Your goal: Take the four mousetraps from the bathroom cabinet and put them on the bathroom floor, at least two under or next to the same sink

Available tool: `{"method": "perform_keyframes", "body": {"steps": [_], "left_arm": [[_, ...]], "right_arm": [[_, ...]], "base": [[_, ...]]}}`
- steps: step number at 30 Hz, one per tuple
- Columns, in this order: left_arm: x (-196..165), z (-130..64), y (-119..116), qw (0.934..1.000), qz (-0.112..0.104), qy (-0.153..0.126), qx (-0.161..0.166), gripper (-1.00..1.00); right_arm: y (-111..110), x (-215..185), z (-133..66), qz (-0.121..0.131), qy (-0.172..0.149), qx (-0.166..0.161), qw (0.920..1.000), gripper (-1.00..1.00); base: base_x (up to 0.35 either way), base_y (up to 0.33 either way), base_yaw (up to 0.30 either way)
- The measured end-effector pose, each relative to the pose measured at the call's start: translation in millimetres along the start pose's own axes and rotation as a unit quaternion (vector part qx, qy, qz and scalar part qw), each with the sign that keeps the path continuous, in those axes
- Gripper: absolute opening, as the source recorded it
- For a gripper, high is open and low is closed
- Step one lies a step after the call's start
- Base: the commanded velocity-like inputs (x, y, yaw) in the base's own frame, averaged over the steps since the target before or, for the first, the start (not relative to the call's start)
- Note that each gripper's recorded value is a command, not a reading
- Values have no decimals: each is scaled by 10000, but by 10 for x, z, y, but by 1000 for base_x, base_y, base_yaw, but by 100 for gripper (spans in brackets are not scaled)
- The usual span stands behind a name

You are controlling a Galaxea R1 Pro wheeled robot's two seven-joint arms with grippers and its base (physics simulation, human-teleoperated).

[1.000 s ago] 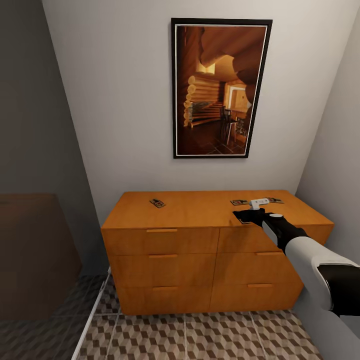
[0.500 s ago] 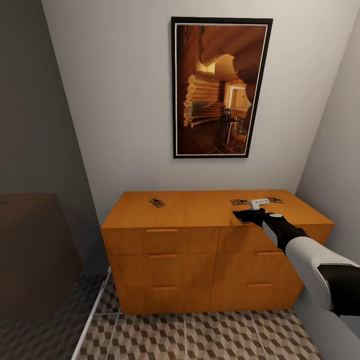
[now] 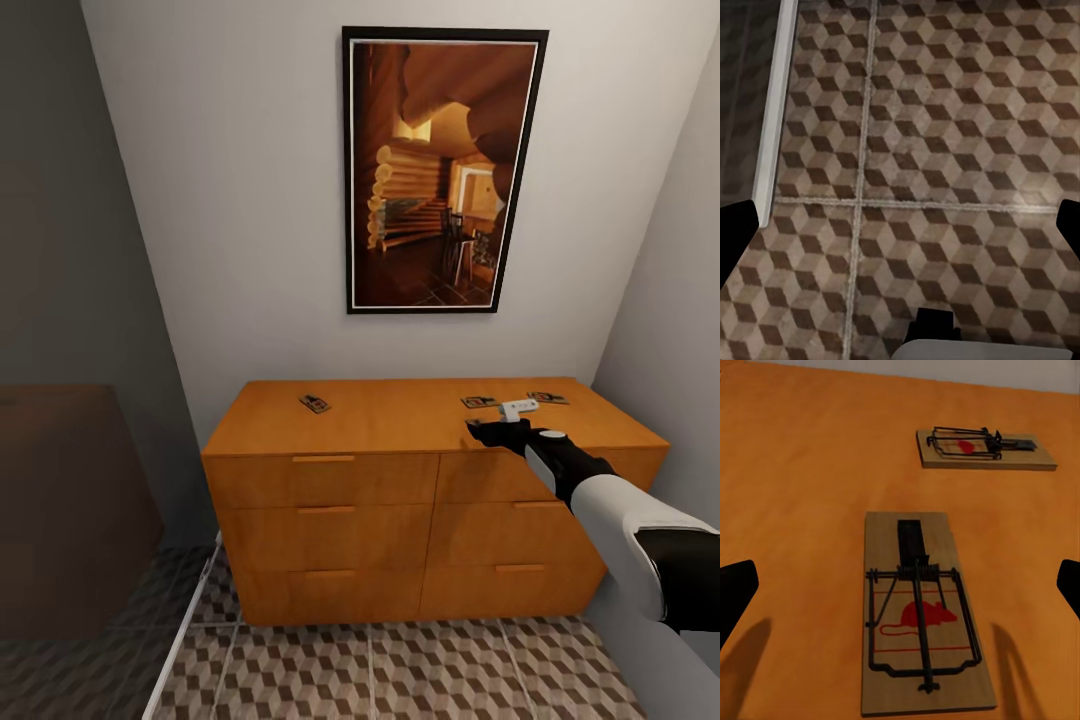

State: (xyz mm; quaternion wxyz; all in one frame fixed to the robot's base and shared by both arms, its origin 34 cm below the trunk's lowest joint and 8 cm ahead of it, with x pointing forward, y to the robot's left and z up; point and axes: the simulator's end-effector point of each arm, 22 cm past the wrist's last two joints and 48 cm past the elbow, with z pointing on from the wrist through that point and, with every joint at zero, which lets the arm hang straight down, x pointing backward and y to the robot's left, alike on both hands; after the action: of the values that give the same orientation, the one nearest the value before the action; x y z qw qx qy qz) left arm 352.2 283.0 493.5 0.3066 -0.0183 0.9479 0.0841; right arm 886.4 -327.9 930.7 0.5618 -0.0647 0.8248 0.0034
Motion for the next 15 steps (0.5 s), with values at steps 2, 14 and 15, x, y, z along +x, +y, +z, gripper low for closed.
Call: {"method": "perform_keyframes", "body": {"steps": [2,14,15], "left_arm": [[0,0,-1,10000,-1,-1,1,100],[11,-1,-1,10000,2,13,1,100],[14,-1,-2,10000,2,17,1,100]], "right_arm": [[-1,10,1,0,2,0,10000,100],[-1,81,10,10,64,0,10000,100],[0,88,13,11,69,-1,10000,100]], "base": [[0,0,0],[0,0,0],[0,0,0]]}}
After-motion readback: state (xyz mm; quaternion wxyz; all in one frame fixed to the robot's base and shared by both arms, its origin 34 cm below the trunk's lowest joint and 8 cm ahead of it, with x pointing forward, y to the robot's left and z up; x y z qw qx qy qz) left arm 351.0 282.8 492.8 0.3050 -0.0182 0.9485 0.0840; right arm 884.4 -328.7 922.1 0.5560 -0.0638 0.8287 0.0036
